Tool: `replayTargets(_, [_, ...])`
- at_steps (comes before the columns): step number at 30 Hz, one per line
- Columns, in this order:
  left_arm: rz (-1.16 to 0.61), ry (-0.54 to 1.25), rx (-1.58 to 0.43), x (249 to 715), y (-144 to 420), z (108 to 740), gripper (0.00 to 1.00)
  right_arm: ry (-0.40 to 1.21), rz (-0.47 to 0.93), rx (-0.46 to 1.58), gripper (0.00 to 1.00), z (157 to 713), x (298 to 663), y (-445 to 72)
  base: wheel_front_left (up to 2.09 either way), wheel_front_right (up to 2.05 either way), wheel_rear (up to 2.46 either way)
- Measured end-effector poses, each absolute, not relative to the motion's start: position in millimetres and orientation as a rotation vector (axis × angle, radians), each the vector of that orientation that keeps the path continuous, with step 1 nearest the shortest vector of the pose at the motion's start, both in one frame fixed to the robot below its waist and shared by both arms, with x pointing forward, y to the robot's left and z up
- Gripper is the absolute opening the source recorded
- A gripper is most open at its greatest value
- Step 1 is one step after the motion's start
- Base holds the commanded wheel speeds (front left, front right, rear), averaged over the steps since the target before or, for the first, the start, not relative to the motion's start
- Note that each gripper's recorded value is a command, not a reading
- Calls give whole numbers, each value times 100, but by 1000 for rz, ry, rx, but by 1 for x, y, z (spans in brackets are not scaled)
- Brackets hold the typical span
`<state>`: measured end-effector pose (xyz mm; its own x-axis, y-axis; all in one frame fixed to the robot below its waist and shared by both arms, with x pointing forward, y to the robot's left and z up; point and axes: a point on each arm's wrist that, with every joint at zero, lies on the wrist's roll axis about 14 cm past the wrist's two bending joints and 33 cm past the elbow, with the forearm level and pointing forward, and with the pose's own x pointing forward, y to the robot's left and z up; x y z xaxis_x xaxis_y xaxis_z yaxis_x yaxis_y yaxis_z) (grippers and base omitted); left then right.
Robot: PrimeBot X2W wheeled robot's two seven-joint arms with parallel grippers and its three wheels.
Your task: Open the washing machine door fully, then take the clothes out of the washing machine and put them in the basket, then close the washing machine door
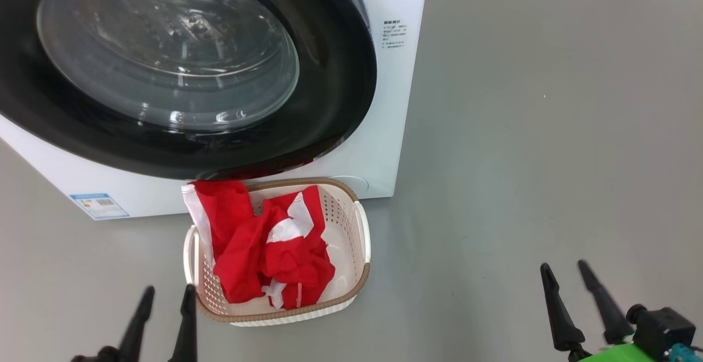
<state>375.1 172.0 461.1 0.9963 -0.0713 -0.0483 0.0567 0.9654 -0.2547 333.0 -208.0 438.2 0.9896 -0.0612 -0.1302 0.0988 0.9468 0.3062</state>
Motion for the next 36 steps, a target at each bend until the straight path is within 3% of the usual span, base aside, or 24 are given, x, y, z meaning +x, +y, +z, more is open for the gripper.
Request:
replayTargets(6, [-58,134,-286,368,164,438,0,187,-97,342,0,417,325,-203,0,0,0])
replayTargets(36, [34,159,-586,363,175,437,0,183,-161,633,0,420,328,-207,0,0,0])
